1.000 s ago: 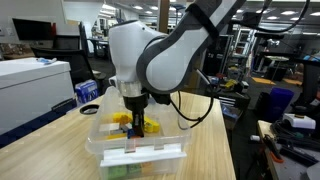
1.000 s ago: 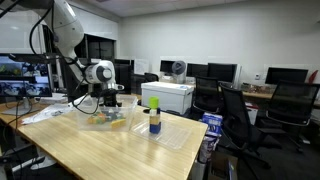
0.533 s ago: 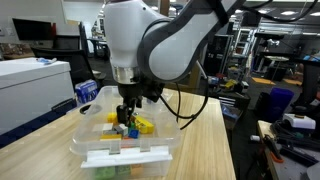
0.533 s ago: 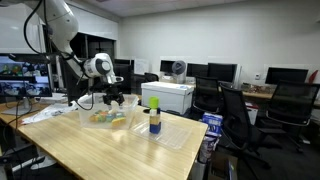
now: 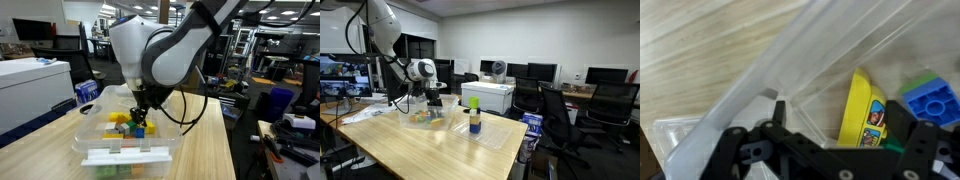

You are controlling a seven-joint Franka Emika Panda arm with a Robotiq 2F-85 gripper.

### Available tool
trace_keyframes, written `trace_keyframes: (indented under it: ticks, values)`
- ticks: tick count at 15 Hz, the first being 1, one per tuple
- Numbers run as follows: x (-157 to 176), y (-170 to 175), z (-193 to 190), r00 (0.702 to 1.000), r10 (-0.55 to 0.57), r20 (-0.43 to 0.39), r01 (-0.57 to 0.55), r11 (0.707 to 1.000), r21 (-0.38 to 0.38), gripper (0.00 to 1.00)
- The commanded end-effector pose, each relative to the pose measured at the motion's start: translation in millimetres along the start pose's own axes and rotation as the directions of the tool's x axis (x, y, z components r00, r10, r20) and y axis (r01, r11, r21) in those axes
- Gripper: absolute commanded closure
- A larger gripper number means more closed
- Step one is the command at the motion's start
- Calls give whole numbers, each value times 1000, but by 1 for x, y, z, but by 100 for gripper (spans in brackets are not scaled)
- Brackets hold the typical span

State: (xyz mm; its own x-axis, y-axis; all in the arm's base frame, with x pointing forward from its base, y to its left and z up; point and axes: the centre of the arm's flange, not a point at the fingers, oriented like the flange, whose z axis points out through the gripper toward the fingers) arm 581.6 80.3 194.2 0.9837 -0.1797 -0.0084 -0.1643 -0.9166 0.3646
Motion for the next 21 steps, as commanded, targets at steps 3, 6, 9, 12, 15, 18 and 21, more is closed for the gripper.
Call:
trace_keyframes:
  ticks: [3,6,9,12,15,18,21]
  values:
    - [4,15,31,996,78,43,-79,996,34,0]
    - [7,19,29,994,106,38,-109,991,78,0]
    - [12,21,16,985,162,50,-167,979,114,0]
    - [17,22,6,973,213,92,-224,965,134,0]
    - [19,21,1,964,242,107,-256,956,145,0]
    - [18,18,10,951,277,137,-291,952,98,0]
    - [15,16,16,943,294,155,-309,948,81,0]
